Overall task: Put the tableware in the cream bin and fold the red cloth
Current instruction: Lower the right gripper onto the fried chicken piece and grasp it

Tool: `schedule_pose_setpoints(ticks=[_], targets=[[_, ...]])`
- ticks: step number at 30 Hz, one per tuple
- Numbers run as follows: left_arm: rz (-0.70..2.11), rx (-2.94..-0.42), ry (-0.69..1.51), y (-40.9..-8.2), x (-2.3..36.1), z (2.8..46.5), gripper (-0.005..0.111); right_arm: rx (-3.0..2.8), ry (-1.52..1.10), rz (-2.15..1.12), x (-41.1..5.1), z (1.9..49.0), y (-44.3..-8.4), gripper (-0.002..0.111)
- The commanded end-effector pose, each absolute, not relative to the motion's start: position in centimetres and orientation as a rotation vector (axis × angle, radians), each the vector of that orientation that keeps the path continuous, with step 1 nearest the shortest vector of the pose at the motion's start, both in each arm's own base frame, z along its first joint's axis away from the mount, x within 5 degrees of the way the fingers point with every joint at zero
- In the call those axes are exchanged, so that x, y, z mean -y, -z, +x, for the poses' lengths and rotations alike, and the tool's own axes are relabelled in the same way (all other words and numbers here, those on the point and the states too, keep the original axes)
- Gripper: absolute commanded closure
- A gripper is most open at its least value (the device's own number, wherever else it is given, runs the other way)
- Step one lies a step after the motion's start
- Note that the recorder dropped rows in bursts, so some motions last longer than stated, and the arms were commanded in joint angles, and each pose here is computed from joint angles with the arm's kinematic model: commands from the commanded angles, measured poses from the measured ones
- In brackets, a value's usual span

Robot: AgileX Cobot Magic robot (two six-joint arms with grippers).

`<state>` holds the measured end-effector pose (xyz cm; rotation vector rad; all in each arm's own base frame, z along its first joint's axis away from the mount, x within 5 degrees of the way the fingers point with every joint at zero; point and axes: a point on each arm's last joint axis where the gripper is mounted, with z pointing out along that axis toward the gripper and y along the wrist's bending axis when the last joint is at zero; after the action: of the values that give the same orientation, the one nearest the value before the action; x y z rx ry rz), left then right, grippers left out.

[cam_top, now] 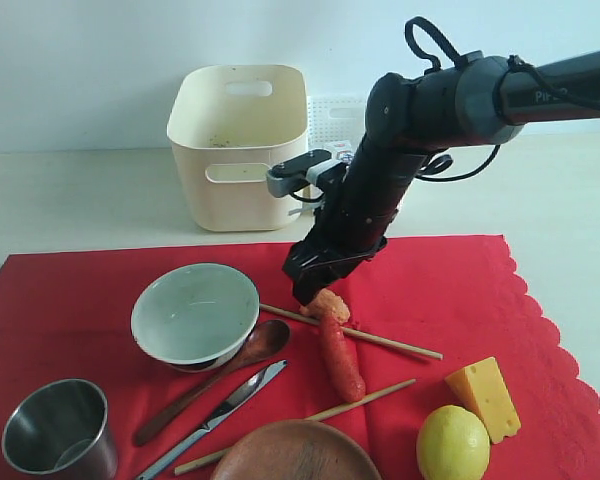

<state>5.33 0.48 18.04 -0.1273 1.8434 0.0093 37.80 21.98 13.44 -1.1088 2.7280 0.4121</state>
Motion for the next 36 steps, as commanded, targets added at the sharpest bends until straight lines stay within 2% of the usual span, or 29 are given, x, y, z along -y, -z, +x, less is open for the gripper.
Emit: schedule_pose_setpoints(ticks=[1, 14, 23, 26, 36], targets=[[-0.118, -1.832, -0.011, -18.1, -0.5, 5.3, 0.106, -2.712, -0.438, -1.107, -22.2, 37.7, -13.6, 0.042], [-0.118, -1.832, -0.011, -18.1, -0.5, 5.3, 0.106, -2.727, -0.445, -1.113, -22.2, 37.5, -13.4, 0.042], [-0.118, -1.832, -0.011, -18.1, -0.5, 5.3, 0.106, -2.77, -0.444, -1.12, -22.2, 37.5, -11.5, 0.043], [-0.118, -1.832, -0.011, -18.1, -0.5, 5.3, 0.106, -2.771, -0.441, -1.11, -22.2, 37.6, -11.3, 0.053], [-0.118, -1.832, -0.011, -18.1, -0.5, 5.3, 0.106, -2.766, -0.436, -1.015, -22.3, 38.0, -11.4, 0.102]])
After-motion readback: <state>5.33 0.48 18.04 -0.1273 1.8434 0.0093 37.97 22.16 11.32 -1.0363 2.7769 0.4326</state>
